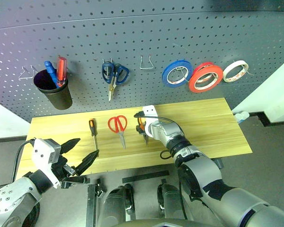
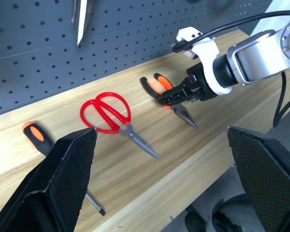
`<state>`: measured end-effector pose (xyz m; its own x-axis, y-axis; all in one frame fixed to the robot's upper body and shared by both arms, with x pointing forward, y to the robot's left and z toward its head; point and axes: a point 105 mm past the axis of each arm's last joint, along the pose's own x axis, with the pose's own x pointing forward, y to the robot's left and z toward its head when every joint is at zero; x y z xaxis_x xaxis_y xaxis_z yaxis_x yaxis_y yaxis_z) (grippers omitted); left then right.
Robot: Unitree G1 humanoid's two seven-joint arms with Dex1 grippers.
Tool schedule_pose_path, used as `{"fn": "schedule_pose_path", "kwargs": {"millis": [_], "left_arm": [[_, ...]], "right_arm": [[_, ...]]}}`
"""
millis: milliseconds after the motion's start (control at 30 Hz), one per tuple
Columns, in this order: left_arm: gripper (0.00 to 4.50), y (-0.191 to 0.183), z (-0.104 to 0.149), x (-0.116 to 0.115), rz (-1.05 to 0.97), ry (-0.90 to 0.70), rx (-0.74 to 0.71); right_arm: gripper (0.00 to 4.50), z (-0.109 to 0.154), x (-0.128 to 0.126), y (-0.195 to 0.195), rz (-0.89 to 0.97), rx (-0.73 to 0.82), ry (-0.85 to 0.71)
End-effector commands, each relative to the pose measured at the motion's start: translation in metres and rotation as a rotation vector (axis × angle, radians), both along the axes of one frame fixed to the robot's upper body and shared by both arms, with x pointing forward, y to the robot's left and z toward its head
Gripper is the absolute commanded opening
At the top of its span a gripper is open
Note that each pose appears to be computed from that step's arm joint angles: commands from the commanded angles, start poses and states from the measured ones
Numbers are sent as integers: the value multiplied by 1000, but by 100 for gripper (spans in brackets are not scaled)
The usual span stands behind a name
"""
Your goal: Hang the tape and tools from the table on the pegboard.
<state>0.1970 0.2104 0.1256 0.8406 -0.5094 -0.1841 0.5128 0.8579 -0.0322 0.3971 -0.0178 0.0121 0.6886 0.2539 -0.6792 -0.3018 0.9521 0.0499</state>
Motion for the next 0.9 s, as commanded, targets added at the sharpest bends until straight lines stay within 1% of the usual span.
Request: {"fn": "schedule_pose_path", "kwargs": {"millis": [33, 400, 667, 900], "left_arm": [[450, -2, 10, -4, -1, -31, 5], [450, -11, 15, -10, -6, -27, -5], [450, -11, 16, -9, -10, -28, -5], [450, -13, 17, -9, -15, -31, -8]], "right_arm": [[442, 22, -13, 66, 119, 77, -37], [442, 21, -19, 70, 119, 63, -41], [442, 21, -18, 69, 107, 61, -47], [442, 25, -12, 65, 88, 60, -67]]}}
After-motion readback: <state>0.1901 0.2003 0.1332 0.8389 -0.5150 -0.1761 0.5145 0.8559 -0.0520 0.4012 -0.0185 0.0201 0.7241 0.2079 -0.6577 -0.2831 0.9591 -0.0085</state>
